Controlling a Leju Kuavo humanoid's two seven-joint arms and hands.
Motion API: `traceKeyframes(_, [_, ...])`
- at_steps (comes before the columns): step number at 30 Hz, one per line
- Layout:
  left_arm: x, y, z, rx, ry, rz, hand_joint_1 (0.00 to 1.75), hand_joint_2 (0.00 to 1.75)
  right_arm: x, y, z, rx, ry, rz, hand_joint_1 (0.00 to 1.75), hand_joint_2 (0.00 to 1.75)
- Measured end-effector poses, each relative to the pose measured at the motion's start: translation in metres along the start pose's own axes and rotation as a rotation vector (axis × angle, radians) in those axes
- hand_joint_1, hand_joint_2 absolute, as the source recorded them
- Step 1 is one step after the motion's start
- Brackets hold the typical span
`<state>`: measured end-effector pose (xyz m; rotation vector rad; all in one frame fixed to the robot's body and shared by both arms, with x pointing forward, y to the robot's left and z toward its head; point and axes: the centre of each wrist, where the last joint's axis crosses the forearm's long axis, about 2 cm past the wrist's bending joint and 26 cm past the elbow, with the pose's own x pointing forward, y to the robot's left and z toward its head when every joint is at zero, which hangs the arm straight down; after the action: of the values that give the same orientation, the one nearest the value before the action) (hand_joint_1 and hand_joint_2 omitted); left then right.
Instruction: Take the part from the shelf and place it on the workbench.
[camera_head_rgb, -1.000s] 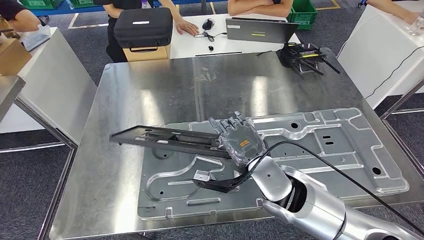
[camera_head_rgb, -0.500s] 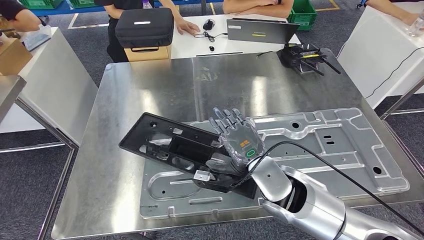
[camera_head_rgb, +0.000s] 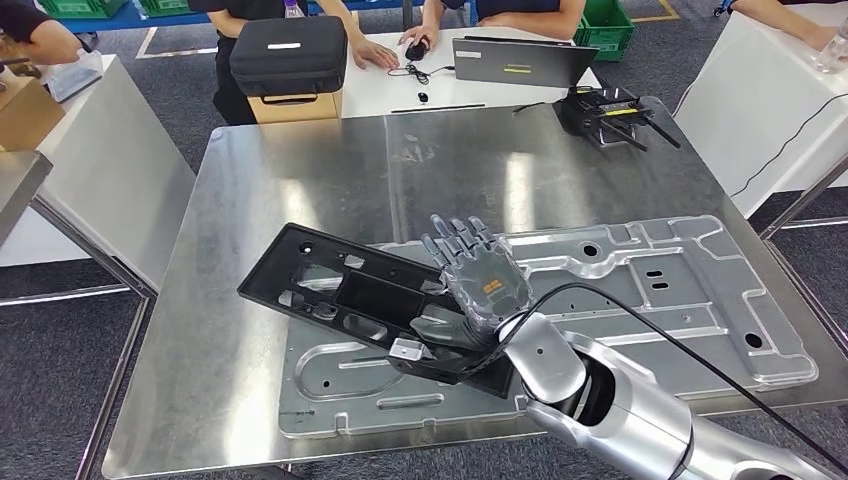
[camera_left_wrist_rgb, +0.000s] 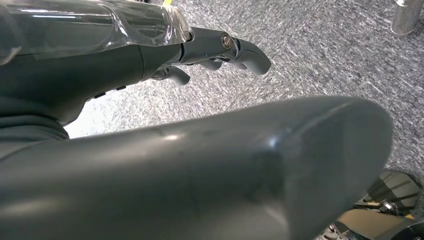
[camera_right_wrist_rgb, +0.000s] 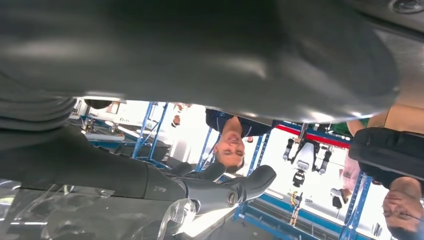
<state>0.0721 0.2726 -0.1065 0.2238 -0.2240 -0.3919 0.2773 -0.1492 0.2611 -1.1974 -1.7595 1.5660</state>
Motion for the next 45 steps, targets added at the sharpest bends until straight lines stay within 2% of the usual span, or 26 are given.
traceKeyframes(37, [0.009,-0.005,0.001,-0.009,-0.029,0.015,0.00,0.00,-0.003,-0.002,0.003,-0.003,-0.001,0.000,0.00,0.00])
traceKeyframes(45, [0.012,-0.010,0.003,-0.019,-0.031,0.017,0.00,0.00,0.002,0.009,0.011,0.039,-0.018,-0.084,0.00,0.00])
